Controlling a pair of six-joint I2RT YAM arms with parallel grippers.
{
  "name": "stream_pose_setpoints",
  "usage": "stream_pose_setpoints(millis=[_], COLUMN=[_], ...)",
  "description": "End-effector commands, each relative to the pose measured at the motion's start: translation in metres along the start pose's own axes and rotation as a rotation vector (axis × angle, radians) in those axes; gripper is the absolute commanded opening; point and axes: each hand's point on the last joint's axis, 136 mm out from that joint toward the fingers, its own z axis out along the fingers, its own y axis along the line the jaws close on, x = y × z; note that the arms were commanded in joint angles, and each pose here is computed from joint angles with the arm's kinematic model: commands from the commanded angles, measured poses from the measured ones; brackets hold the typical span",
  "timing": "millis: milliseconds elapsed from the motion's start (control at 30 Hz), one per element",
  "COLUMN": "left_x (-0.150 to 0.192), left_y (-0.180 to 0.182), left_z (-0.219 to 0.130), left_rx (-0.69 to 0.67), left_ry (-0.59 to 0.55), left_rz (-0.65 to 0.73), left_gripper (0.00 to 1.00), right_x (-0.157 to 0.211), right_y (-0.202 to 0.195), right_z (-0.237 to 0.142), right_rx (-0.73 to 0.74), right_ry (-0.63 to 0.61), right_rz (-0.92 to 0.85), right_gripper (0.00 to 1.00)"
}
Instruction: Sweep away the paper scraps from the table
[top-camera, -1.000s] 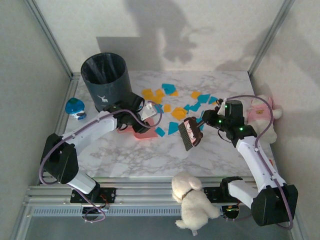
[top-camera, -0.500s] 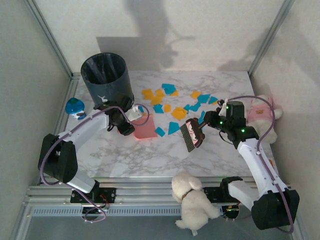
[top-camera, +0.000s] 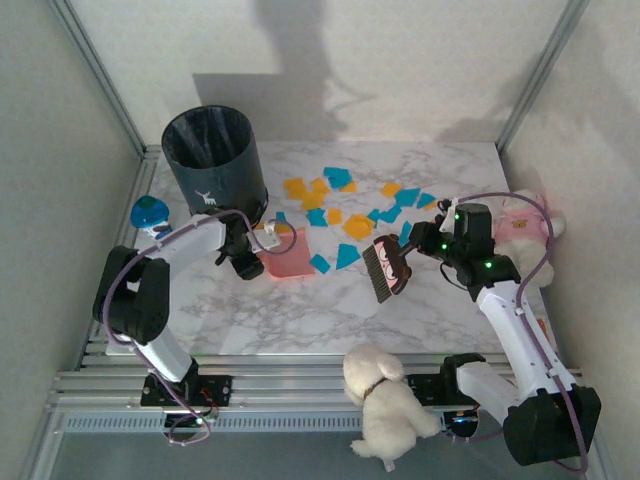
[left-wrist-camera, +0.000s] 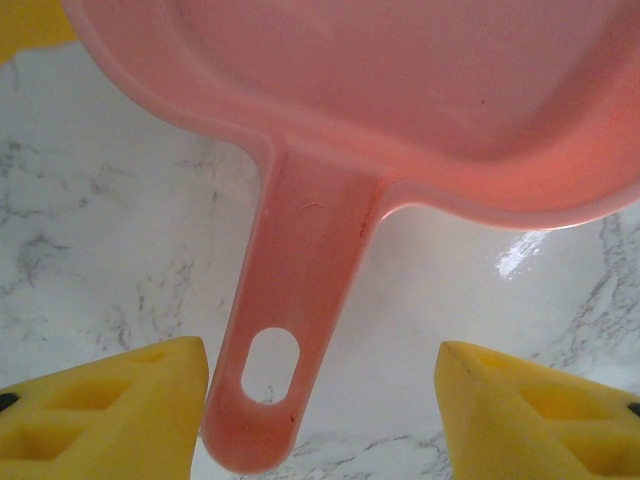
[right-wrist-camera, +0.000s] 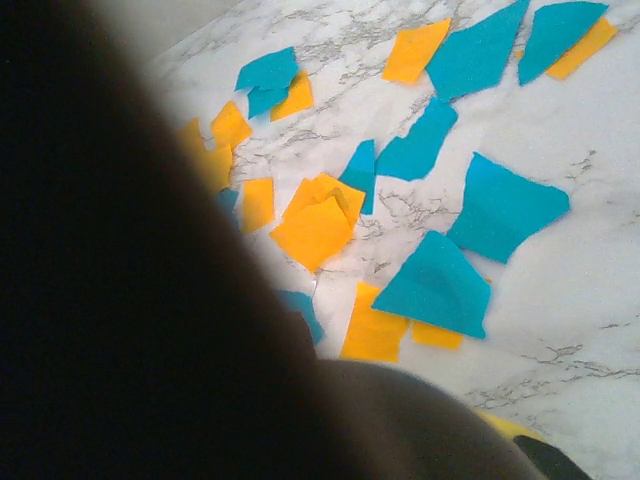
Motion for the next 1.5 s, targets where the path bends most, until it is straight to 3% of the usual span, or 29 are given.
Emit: stream_pose_setpoints(millis=[0, 233, 533, 1000, 1467], left_x=[0.004, 0.002, 0.010, 0.003, -0.036], left_y=[0.005, 0.007, -0.005, -0.022, -0.041], left_z=[0.005, 0.009, 0.031, 0.020, -0.029], left_rx=[0.000, -0.007, 0.041, 0.042, 0.017], left_ry=[0.028, 0.020, 0.103, 0.089, -0.018], left_rz=[0.007, 0.012, 0.008, 0.029, 0.094], left_gripper=[0.60, 0.59, 0.52, 0.14, 0.13], right_x=[-0.007, -0.003, 0.000, 0.005, -0.002], right_y=[0.002, -0.001, -0.004, -0.010, -0.011], right_z=[-0.007, -0.004, -0.002, -0.003, -0.008], right_rx=[-0.006, -0.005, 0.005, 0.028, 0.042], right_ry=[-0.040, -0.030, -0.022, -0.020, -0.051], right_rz=[-0.014, -0.005, -0.004, -0.002, 0.001], right_gripper=[0.08, 0.08, 0.09, 0.09, 0.08])
